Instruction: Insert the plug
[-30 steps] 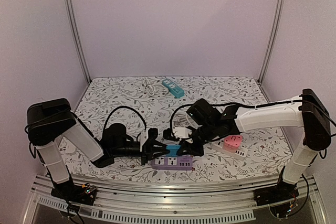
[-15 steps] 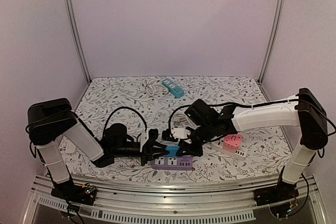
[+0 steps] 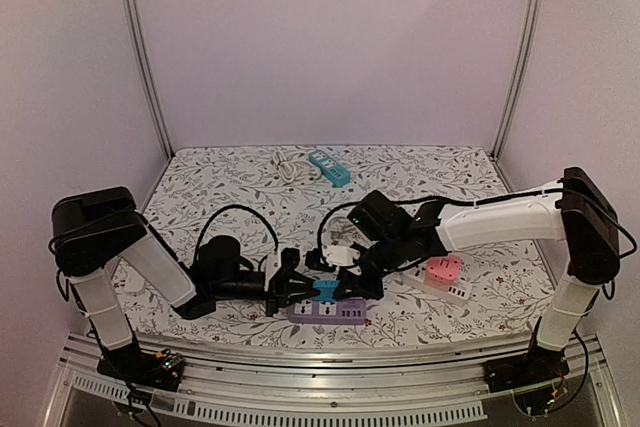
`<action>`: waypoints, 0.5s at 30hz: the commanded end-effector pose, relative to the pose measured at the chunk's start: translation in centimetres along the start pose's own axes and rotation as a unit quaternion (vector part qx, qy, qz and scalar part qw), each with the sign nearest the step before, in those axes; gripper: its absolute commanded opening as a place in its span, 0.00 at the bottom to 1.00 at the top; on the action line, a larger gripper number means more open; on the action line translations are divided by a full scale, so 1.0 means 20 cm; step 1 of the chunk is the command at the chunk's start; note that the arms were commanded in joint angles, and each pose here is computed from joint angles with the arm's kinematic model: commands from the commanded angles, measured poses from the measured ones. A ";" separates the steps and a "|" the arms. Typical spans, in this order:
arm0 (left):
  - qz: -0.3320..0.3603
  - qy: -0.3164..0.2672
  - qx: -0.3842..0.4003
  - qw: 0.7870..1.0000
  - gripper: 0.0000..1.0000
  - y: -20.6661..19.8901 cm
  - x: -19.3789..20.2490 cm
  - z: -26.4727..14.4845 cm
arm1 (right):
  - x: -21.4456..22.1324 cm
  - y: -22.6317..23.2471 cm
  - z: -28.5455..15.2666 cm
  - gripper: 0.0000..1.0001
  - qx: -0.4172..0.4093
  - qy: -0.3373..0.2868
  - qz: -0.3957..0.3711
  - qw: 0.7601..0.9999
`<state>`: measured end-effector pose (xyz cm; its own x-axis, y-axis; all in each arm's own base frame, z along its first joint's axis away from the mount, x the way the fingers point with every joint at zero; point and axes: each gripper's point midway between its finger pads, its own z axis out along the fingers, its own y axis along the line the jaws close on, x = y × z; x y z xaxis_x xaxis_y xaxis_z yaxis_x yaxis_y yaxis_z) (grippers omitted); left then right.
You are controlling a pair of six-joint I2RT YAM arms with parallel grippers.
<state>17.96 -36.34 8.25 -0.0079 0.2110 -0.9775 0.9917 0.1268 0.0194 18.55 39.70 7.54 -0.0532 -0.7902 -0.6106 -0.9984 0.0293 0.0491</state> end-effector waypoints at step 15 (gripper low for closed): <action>-0.008 0.093 0.065 0.994 0.00 -0.15 0.29 -0.02 | -0.04 -0.03 0.06 0.00 0.018 0.007 0.021 1.000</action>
<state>17.24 -36.18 6.90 -0.0140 0.2520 -0.9676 0.9959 0.0895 0.0089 17.79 39.81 6.37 -0.0578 -0.8190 -0.5709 -0.9981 0.0339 0.0523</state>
